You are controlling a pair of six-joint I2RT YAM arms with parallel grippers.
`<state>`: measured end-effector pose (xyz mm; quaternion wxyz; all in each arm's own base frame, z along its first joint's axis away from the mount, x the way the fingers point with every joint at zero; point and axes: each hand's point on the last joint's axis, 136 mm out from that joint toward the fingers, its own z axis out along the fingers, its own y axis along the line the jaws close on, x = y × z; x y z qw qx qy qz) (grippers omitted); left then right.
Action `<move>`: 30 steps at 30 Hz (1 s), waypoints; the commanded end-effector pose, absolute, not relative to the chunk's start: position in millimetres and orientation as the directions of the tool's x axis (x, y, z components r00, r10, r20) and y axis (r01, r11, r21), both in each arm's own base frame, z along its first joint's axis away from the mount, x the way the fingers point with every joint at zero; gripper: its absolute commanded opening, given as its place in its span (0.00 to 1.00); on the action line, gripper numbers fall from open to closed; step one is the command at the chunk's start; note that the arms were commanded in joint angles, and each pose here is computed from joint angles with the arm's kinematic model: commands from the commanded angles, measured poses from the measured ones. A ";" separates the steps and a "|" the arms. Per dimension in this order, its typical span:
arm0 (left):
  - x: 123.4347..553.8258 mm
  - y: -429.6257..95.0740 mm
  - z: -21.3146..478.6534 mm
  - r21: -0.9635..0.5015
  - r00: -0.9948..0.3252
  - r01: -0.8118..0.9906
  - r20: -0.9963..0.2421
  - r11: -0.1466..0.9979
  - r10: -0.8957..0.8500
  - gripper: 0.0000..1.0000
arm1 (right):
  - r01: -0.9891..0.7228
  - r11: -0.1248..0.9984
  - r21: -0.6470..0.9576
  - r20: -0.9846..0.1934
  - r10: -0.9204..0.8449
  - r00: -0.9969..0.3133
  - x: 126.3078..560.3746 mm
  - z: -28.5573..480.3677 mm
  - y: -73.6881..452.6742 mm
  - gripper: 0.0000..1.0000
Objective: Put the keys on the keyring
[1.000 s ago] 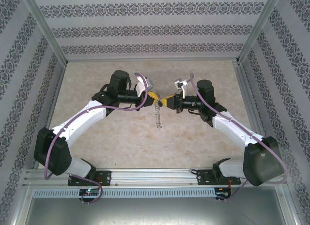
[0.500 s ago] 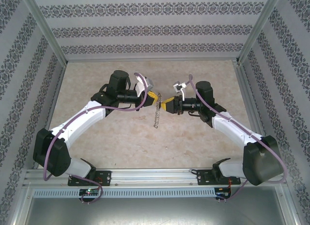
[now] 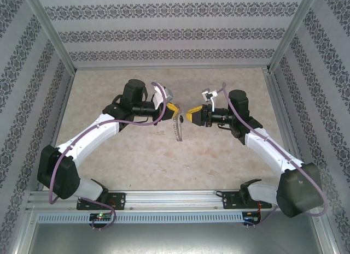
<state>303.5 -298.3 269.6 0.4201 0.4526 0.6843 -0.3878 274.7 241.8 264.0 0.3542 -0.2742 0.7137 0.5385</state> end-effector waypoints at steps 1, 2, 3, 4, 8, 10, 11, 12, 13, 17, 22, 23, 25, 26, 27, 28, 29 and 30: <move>293.9 -303.9 303.4 -0.073 -0.130 0.971 -0.962 0.229 0.242 0.00 | -0.825 0.211 0.524 -0.843 -0.009 -0.538 277.7 288.0 248.5 0.39; 294.2 -303.7 304.1 -0.073 -0.129 0.970 -0.962 0.230 0.241 0.00 | -0.827 0.205 0.523 -0.843 -0.013 -0.537 278.3 288.7 250.9 0.40; 293.9 -303.6 303.8 -0.074 -0.130 0.971 -0.962 0.229 0.242 0.00 | -0.828 0.201 0.524 -0.843 -0.016 -0.538 278.8 288.9 253.3 0.39; 293.8 -303.6 303.3 -0.075 -0.132 0.971 -0.961 0.229 0.242 0.00 | -0.830 0.196 0.522 -0.844 -0.019 -0.535 279.0 289.7 254.9 0.40; 292.7 -303.4 304.8 -0.074 -0.129 0.971 -0.962 0.226 0.241 0.00 | -0.835 0.176 0.521 -0.845 -0.032 -0.534 278.7 289.1 260.8 0.39; 292.6 -303.8 305.1 -0.072 -0.127 0.972 -0.962 0.223 0.241 0.00 | -0.836 0.168 0.523 -0.843 -0.039 -0.536 278.3 287.6 262.8 0.39; 292.4 -303.8 305.5 -0.073 -0.127 0.972 -0.962 0.222 0.241 0.00 | -0.835 0.165 0.524 -0.842 -0.042 -0.537 278.2 286.3 263.8 0.39; 292.5 -303.9 304.6 -0.076 -0.131 0.972 -0.962 0.222 0.242 0.00 | -0.835 0.163 0.525 -0.842 -0.044 -0.538 278.3 285.5 264.6 0.39; 292.7 -304.0 304.1 -0.078 -0.132 0.972 -0.961 0.222 0.243 0.00 | -0.836 0.159 0.526 -0.841 -0.047 -0.538 277.9 284.7 265.2 0.39; 291.6 -305.0 304.4 -0.082 -0.134 0.974 -0.961 0.211 0.241 0.00 | -0.833 0.159 0.530 -0.838 -0.053 -0.543 279.4 280.3 266.8 0.38; 289.4 -306.9 304.8 -0.098 -0.142 0.977 -0.960 0.190 0.239 0.00 | -0.836 0.158 0.525 -0.841 -0.052 -0.538 282.3 280.1 267.7 0.36; 288.9 -307.4 304.8 -0.102 -0.145 0.978 -0.960 0.185 0.238 0.00 | -0.837 0.156 0.524 -0.842 -0.052 -0.537 282.7 280.4 268.0 0.36; 287.3 -308.2 305.2 -0.110 -0.150 0.979 -0.959 0.172 0.239 0.00 | -0.839 0.155 0.522 -0.843 -0.054 -0.535 283.5 280.1 268.7 0.35; 286.9 -309.1 304.6 -0.116 -0.154 0.979 -0.958 0.166 0.241 0.00 | -0.840 0.154 0.520 -0.844 -0.054 -0.533 284.3 280.3 268.7 0.35; 286.3 -309.5 304.0 -0.122 -0.159 0.980 -0.957 0.159 0.243 0.00 | -0.841 0.155 0.519 -0.845 -0.055 -0.532 285.0 280.1 269.0 0.35; 285.9 -310.3 302.9 -0.127 -0.163 0.980 -0.955 0.153 0.247 0.00 | -0.841 0.154 0.519 -0.845 -0.055 -0.532 285.4 280.0 269.2 0.34; 285.6 -310.5 302.6 -0.131 -0.166 0.980 -0.954 0.149 0.249 0.00 | -0.841 0.156 0.517 -0.846 -0.055 -0.530 286.0 279.7 269.1 0.34; 285.6 -311.0 301.9 -0.136 -0.170 0.980 -0.953 0.146 0.252 0.00 | -0.842 0.156 0.516 -0.847 -0.055 -0.529 286.6 279.7 269.1 0.34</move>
